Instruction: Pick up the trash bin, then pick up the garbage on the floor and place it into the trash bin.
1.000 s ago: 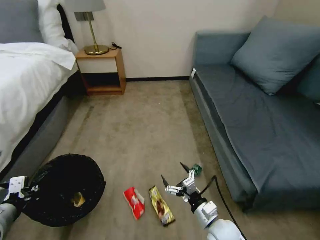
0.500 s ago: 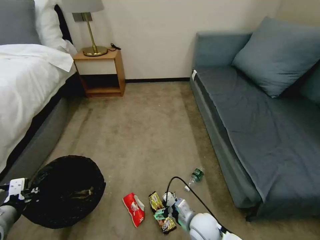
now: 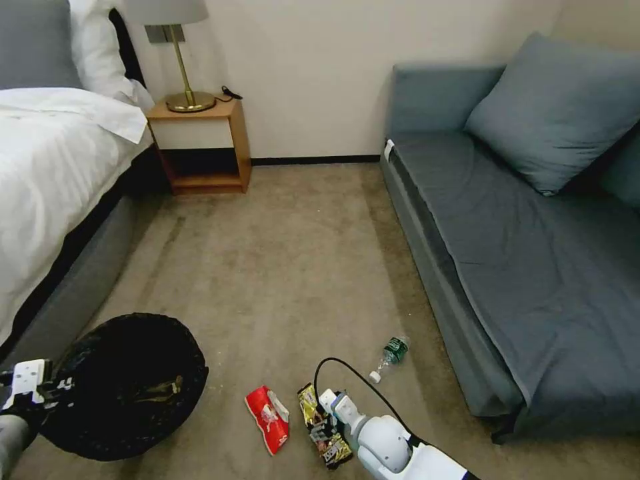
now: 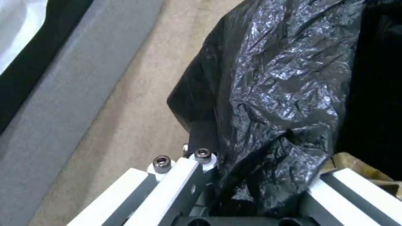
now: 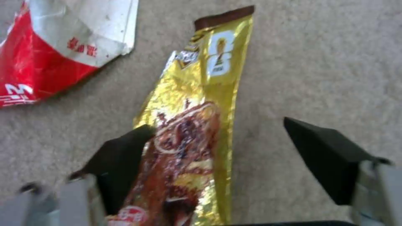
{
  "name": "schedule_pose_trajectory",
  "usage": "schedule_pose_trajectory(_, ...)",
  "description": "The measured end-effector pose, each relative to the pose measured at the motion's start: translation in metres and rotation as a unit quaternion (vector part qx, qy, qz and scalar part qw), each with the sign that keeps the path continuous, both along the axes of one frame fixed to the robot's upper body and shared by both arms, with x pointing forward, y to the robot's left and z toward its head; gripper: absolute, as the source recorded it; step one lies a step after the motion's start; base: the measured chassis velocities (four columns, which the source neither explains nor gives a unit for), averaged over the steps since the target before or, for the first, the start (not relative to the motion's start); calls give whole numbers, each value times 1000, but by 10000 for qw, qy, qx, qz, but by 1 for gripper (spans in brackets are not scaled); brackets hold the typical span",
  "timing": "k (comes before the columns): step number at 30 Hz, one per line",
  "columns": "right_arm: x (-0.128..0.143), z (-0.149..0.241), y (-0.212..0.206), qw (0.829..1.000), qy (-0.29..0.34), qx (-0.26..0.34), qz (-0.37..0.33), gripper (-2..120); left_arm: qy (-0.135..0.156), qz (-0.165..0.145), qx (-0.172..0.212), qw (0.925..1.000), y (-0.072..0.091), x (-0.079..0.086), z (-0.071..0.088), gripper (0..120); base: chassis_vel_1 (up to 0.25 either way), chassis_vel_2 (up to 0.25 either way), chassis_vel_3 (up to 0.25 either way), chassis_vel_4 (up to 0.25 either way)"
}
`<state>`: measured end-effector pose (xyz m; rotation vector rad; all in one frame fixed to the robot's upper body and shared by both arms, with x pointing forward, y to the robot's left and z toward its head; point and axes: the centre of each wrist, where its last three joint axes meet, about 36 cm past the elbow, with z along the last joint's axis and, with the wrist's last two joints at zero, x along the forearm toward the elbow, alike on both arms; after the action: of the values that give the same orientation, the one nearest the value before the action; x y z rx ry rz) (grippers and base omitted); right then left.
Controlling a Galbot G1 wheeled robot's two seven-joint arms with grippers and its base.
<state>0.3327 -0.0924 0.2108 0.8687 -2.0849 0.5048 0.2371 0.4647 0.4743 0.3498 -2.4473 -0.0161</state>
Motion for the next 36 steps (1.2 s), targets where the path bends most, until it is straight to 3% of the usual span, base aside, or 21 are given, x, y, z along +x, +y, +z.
schedule_pose_trajectory(5, -1, -2, 5, 10000, 20, 26, -7, 66, -6, -5, 5, 10000, 0, 1, 0, 3, 0, 0, 0, 0)
schedule_pose_trajectory(7, -2, -2, 5, 10000, 21, 32, -3, 54, 1, 1, 1, 10000, 1, 1, 0, 3, 0, 0, 0, 0)
schedule_pose_trajectory(10, -2, -2, 5, 10000, 20, 33, 0, 47, 6, 8, -3, 10000, 1, 1, -1, 3, 0, 0, 0, 0)
schedule_pose_trajectory(11, -2, -2, 5, 10000, 17, 31, 3, 39, 9, 11, -9, 10000, 1, 1, -2, 3, 0, 0, 0, 0)
schedule_pose_trajectory(15, -4, -2, 4, 10000, -6, 23, 7, 29, 8, 6, -14, 10000, 1, 2, -2, 3, 0, 0, 0, 0)
schedule_pose_trajectory(16, -4, -1, 4, 10000, -25, 35, -18, 21, 7, 2, -18, 10000, 1, 2, -2, 3, 0, 0, 0, 0)
schedule_pose_trajectory(18, -4, -1, 4, 10000, -40, 39, -33, 20, 8, 3, -19, 10000, 1, 2, -2, 3, 0, 0, 0, 0)
schedule_pose_trajectory(22, -5, 9, 2, 9997, -224, 49, -126, 1, 16, 6, -21, 10000, 1, 3, -3, 3, 0, 0, 0, 0)
schedule_pose_trajectory(24, -4, 14, 1, 9994, -280, 90, -156, 0, 18, 5, -22, 10000, 1, 3, -3, 3, 0, 0, 0, 0)
schedule_pose_trajectory(29, 12, 54, -4, 9957, -638, 550, -398, 0, 20, -6, -15, 10000, 0, 2, -2, 3, 0, 0, 0, 0)
schedule_pose_trajectory(31, 27, 90, -1, 9870, -920, 1151, -641, 0, 21, -7, -4, 10000, 0, 1, -2, 3, 0, 0, 0, 0)
schedule_pose_trajectory(32, 27, 90, -1, 9870, -920, 1151, -641, 0, 21, -7, -4, 10000, 0, 1, -2, 3, 0, 0, 0, 0)
schedule_pose_trajectory(35, 41, 144, 24, 9594, -1153, 2456, -776, 0, 23, -16, -5, 10000, -2, 0, -1, 3, 0, 0, 0, 0)
schedule_pose_trajectory(36, 41, 144, 24, 9594, -1153, 2456, -776, 0, 23, -16, -5, 10000, -2, 0, -1, 3, 0, 0, 0, 0)
